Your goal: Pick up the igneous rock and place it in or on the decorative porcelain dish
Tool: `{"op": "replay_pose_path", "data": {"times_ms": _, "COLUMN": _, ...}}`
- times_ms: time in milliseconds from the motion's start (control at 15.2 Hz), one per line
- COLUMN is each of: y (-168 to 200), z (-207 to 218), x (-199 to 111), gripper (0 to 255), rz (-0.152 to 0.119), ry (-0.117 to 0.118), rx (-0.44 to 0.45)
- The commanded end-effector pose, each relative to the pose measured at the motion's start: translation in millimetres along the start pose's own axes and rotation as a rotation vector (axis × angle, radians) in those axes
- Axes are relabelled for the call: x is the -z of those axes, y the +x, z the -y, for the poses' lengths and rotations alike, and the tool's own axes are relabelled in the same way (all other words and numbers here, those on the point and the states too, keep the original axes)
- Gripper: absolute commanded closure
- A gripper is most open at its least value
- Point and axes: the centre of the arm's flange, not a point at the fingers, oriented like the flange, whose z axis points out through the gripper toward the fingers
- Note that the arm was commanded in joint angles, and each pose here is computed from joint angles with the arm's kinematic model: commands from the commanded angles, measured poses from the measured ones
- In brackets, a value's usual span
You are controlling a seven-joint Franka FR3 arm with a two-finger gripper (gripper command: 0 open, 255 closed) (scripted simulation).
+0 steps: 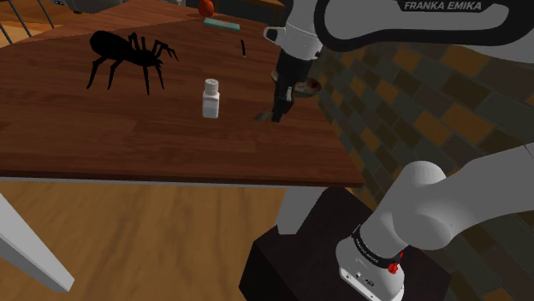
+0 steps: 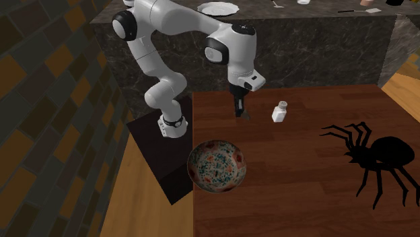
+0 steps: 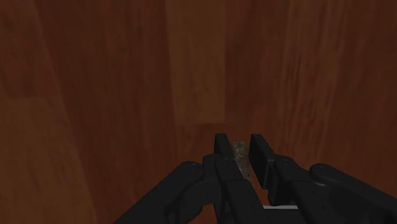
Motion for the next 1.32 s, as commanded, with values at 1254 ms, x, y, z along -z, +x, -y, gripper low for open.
{"op": "replay_pose_path", "data": {"times_ms": 1254, "y": -4.5, "z": -26.1, "x": 97.0, "gripper": 255, "rz": 0.0, "ry": 0.0, "rx": 0.0}}
